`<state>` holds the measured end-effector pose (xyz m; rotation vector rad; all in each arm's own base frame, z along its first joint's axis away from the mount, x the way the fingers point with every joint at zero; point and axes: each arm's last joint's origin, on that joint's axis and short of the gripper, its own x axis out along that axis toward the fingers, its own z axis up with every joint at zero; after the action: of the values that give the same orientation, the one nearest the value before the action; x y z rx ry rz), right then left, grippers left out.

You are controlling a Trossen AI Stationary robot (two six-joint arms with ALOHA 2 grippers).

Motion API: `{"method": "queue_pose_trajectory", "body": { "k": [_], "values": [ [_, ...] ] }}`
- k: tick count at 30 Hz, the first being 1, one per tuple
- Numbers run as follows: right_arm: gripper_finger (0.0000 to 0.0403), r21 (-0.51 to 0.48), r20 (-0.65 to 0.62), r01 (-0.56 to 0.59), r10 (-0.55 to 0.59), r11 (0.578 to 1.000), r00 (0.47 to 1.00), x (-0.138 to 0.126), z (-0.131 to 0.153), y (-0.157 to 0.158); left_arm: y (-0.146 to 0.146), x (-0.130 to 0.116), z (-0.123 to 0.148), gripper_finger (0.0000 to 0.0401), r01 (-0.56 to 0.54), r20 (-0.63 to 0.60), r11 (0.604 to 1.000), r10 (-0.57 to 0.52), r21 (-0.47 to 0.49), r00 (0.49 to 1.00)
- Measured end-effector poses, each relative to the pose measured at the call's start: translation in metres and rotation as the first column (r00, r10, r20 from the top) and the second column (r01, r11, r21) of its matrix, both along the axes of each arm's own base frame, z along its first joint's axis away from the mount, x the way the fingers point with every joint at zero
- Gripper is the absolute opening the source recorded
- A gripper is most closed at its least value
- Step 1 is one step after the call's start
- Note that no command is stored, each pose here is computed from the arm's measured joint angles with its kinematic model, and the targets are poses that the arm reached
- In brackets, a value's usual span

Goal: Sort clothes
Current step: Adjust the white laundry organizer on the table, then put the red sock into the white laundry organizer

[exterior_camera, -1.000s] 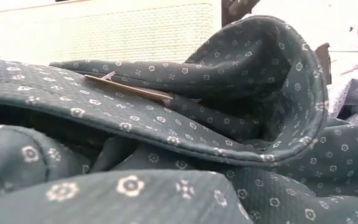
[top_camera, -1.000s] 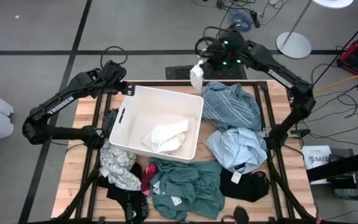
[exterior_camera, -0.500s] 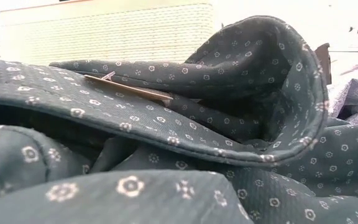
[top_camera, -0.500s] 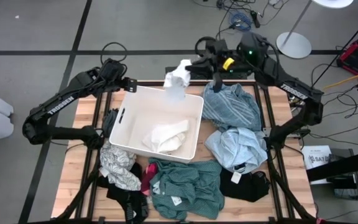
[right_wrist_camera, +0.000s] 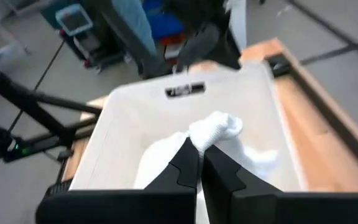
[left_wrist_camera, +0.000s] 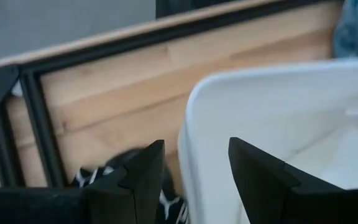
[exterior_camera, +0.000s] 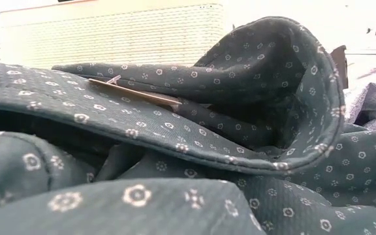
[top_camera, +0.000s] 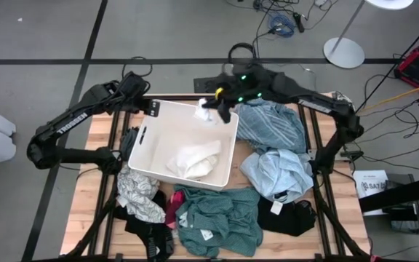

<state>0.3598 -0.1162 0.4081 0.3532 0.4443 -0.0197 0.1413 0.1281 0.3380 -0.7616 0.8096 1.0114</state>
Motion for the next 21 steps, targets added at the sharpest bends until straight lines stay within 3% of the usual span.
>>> {"method": "queue_pose_trajectory", "body": {
  "k": [6,12,16,21],
  "values": [
    [0.0000,0.037,-0.097,-0.024,0.027,0.999,0.995,0.024,-0.032,0.002,-0.003,0.000,-0.008,0.0190,0.028,-0.080,0.996,-0.034,-0.079,0.996],
    [0.0016,0.052,-0.210,-0.032,0.042,0.998,0.977,0.031,-0.056,-0.002,-0.003,0.009,-0.019,0.0190,0.057,-0.108,0.991,-0.070,-0.122,0.992],
    [0.0051,0.006,-0.264,-0.049,0.049,0.999,0.963,0.029,-0.061,-0.002,0.000,0.017,-0.025,0.0190,0.068,-0.117,0.988,-0.084,-0.135,0.989],
    [0.0127,0.036,-0.293,-0.028,0.037,0.999,0.955,0.026,-0.063,-0.004,0.005,0.025,-0.026,0.0190,0.077,-0.088,0.991,-0.087,-0.107,0.992]
  ]
}}
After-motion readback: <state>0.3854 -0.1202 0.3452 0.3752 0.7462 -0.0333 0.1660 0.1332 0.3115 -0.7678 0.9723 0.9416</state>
